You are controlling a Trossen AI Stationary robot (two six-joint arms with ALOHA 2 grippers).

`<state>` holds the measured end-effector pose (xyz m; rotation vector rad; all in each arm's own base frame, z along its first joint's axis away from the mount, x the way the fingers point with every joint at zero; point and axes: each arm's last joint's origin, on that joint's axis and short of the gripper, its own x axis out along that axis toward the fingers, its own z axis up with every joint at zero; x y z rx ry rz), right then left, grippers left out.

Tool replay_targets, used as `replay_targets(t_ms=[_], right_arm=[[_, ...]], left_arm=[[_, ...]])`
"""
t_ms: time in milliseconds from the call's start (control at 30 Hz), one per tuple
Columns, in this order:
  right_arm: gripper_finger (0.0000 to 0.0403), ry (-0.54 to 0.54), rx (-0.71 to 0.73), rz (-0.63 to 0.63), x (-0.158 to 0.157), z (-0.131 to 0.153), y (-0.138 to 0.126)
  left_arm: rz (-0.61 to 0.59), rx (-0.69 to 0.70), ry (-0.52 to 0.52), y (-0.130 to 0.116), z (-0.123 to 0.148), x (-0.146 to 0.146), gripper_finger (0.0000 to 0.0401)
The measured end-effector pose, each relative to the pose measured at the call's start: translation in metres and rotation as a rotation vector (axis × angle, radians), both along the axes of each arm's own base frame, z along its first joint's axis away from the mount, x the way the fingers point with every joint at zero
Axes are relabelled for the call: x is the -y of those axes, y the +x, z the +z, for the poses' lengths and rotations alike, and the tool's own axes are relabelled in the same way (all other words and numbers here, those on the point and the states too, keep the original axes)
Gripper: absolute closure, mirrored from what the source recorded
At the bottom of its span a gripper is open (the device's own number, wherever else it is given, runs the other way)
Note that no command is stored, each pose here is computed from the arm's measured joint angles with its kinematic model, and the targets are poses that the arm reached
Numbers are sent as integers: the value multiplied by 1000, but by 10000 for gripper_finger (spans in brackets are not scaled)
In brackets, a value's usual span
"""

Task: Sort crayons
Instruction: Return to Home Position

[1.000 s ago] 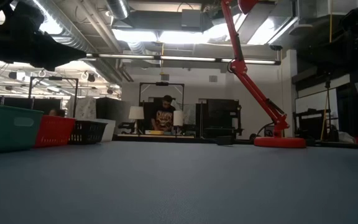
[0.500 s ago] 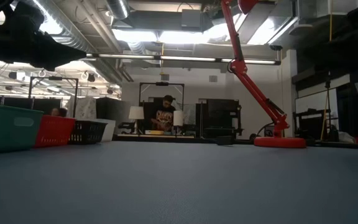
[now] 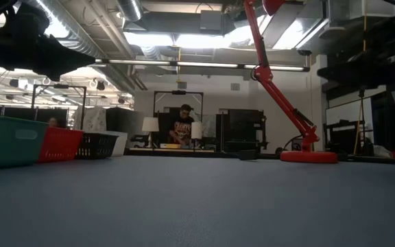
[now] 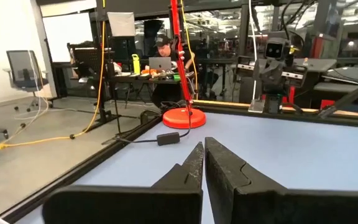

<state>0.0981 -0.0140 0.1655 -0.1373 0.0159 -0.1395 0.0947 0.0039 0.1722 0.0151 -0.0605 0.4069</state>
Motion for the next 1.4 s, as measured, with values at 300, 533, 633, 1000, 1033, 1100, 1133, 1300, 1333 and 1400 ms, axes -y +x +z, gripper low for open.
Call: replay_targets(t_ms=[300, 533, 633, 1000, 1033, 1100, 1133, 1300, 1333, 1400], right_arm=[[400, 36, 5, -21, 2, 0, 0], [400, 36, 4, -24, 2, 0, 0], [400, 36, 4, -24, 2, 0, 0], [400, 36, 3, -24, 2, 0, 0], [400, 36, 3, -24, 2, 0, 0], [400, 36, 3, -24, 2, 0, 0], [400, 36, 3, -24, 2, 0, 0], [400, 36, 3, -25, 2, 0, 0], [400, 36, 3, -25, 2, 0, 0], [400, 36, 3, -25, 2, 0, 0]], left_arm=[[0, 1, -1, 0, 0, 0, 400], [-1, 1, -1, 0, 0, 0, 400], [-1, 1, -1, 0, 0, 0, 400], [-1, 1, -1, 0, 0, 0, 400], [-1, 1, -1, 0, 0, 0, 400], [-1, 1, -1, 0, 0, 0, 400], [-1, 1, -1, 0, 0, 0, 400], [-1, 1, -1, 0, 0, 0, 400], [-1, 1, -1, 0, 0, 0, 400], [-1, 1, -1, 0, 0, 0, 400]])
